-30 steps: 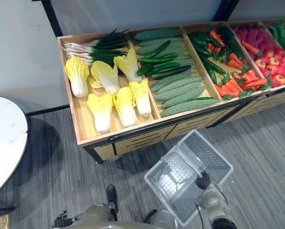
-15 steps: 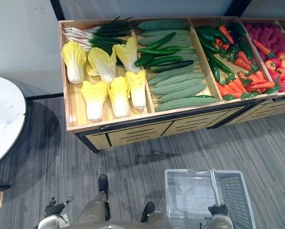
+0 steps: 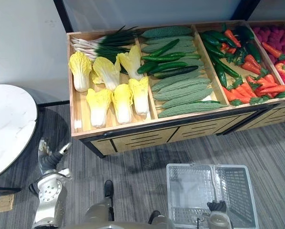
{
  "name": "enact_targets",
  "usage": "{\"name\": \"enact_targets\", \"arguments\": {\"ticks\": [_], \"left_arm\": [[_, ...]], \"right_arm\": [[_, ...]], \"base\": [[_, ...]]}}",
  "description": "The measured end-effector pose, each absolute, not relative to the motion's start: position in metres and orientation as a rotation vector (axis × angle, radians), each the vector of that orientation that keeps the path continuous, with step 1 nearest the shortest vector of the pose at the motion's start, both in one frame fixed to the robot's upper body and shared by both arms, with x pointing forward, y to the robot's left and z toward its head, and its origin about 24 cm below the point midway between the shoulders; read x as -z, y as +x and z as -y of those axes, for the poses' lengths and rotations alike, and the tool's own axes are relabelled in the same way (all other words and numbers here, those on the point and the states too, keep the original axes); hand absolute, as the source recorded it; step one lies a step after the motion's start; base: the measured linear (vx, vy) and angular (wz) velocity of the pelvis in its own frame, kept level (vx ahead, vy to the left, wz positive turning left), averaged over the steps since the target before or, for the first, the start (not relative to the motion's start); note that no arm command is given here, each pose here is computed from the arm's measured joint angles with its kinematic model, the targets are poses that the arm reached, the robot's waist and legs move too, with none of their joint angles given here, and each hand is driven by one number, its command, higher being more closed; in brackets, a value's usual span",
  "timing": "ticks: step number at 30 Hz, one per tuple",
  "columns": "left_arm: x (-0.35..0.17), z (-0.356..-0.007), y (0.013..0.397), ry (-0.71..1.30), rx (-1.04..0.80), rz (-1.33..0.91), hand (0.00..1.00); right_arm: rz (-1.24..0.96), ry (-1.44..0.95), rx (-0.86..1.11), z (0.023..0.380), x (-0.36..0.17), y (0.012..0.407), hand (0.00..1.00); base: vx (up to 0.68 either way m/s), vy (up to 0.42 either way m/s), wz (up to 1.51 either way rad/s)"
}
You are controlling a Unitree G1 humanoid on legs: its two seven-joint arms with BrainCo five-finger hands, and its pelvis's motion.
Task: Pick vegetable in the basket
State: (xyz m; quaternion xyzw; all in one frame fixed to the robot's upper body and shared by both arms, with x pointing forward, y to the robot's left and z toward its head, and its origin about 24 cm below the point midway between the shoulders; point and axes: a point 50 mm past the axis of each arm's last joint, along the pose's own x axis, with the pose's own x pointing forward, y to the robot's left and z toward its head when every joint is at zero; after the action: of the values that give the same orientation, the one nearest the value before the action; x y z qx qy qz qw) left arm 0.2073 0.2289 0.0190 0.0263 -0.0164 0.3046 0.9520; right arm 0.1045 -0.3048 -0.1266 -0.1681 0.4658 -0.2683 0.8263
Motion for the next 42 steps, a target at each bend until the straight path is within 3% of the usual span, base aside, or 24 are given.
{"name": "enact_targets", "arguments": {"ticks": [11, 27, 42], "left_arm": [[-0.047, -0.228, 0.233, 0.100, -0.658, 0.153, 0.00], [-0.037, -0.239, 0.271, 0.227, -0.638, 0.003, 0.00], [-0.057, -0.240, 0.293, 0.298, -0.640, 0.037, 0.00]], "right_arm": [[-0.994, -0.404, 0.486, 0.295, 0.129, 0.110, 1.00], [-0.917, -0.489, 0.348, 0.281, 0.122, 0.149, 1.00], [-0.799, -0.480, 0.320, 0.274, 0.103, 0.194, 1.00]], "base": [[0.01, 0.000, -0.10], [0.02, -0.014, -0.07], [0.02, -0.002, -0.05]]}}
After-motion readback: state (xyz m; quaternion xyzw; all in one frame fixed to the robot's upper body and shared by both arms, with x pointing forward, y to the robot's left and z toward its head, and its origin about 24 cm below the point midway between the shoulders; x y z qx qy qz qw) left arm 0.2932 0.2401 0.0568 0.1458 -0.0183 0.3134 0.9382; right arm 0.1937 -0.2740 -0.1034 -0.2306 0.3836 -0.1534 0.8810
